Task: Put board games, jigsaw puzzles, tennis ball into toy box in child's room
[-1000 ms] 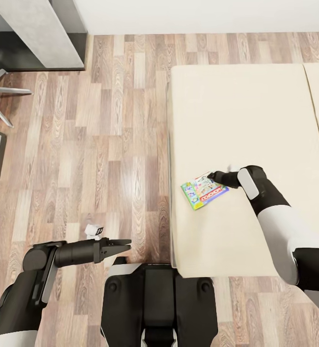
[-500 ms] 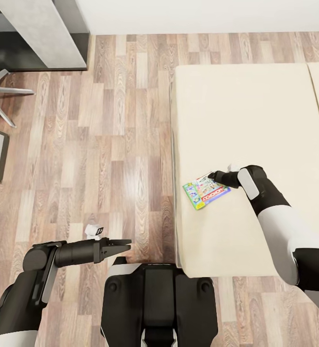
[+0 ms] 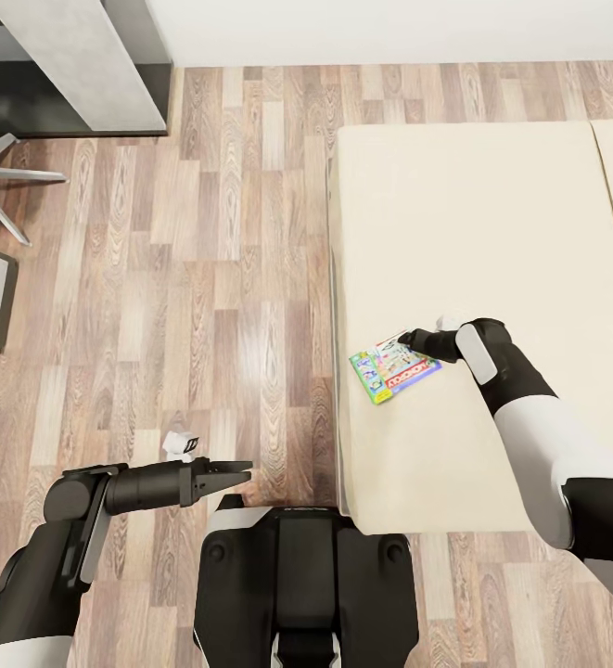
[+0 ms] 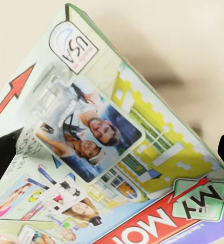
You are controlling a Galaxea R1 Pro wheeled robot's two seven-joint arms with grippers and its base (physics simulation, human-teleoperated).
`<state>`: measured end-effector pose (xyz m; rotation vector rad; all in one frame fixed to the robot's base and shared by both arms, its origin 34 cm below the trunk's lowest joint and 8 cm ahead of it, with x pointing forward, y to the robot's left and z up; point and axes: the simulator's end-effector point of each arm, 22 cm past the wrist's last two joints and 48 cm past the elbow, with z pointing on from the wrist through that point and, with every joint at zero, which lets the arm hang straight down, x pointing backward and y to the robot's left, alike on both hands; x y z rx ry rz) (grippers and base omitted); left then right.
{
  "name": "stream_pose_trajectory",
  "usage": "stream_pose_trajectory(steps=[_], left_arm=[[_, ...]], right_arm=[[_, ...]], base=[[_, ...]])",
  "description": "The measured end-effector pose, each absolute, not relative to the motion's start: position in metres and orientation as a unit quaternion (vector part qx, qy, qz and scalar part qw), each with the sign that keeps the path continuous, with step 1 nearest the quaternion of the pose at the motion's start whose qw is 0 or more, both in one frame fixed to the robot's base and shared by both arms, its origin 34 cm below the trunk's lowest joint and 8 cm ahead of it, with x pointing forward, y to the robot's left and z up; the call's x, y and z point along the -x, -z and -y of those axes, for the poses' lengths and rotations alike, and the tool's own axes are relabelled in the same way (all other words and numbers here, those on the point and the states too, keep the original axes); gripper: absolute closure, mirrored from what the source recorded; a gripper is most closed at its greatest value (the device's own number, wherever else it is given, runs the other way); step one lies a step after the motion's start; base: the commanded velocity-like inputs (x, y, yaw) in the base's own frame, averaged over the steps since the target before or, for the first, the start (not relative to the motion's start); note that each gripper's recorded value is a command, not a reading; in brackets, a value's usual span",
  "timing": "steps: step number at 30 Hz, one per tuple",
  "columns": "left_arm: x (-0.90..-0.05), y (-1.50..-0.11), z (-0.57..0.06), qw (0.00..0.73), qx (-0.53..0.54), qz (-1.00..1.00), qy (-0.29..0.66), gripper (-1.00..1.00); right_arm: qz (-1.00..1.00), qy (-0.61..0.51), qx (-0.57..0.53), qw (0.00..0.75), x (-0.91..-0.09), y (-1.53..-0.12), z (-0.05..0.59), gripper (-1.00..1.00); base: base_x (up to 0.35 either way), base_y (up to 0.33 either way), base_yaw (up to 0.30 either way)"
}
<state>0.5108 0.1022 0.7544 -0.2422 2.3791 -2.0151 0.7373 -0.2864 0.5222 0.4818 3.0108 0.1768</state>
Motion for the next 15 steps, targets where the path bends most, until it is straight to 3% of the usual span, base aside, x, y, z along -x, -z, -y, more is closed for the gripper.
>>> stream_pose_trajectory(steps=[15], left_arm=[[-0.5111, -0.7548, -0.1025, 0.008, 0.078, -0.760, 0.645, -1.00]], right_arm=[[-0.985, -0.056, -0.156, 0.043, -0.7371, -0.5223, 0.2873, -1.00]], base=[[0.000, 0.039, 0.000]])
